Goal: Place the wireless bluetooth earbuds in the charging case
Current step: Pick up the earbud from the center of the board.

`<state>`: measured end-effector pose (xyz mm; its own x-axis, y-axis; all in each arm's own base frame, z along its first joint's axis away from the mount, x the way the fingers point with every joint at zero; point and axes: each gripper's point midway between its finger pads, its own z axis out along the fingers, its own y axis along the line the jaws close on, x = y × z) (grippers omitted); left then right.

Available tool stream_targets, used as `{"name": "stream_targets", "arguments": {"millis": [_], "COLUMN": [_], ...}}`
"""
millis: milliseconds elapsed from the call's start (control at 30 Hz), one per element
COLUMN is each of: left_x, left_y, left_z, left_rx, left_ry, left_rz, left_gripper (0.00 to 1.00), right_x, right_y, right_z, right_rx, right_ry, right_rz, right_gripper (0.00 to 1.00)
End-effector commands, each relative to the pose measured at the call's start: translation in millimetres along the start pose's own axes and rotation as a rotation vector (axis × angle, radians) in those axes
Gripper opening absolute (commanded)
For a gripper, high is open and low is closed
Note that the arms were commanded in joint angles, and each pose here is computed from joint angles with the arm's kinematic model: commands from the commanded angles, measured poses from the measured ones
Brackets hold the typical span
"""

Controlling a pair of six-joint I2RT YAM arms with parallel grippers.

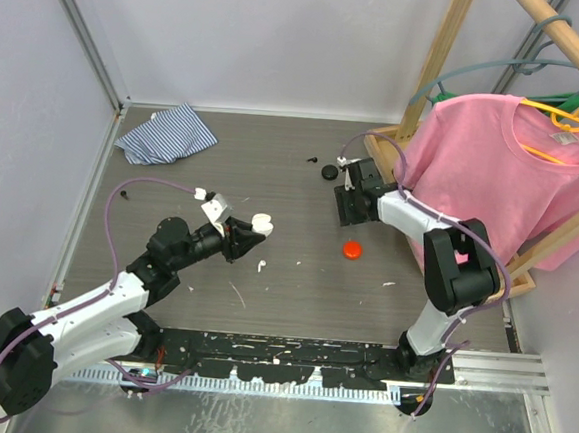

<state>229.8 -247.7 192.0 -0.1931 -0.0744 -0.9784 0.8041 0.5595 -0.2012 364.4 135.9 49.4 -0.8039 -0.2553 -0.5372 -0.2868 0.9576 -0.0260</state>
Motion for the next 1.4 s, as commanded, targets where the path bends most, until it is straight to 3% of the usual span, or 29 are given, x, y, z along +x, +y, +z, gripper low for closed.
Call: {"name": "stream_targets", "arguments": {"millis": [0, 533, 800, 1367], "left_x": [-12.4, -8.1, -10.5, -15.4], "left_y": [-0.8, -7.1, -8.0, -6.2], "left_z": [0.8, 3.6, 2.3, -2.8], "left_rx": [0.003, 0.038, 0.038, 0.015], "left_ry": [-0.04, -0.005, -0.01, -0.04], "left_rz": [0.038, 0.042, 0.043, 0.047], "left_gripper": [0.0, 0.0, 0.0, 0.0], "right_x": [-34.3, -26.7, -11.8, 25.4], "right_y": [-16.9, -26.3, -18.2, 50.0], "right_z": [1.8, 35.5, 35.6, 12.0], "right_rx": [0.042, -0.068, -0.104, -0.198], "right_ry": [-0.076, 0.012, 0.07, 0.16], "right_rz": [0.036, 0.087, 0.107, 0.026], "right_gripper": [0.51, 0.44, 0.32, 0.2]}}
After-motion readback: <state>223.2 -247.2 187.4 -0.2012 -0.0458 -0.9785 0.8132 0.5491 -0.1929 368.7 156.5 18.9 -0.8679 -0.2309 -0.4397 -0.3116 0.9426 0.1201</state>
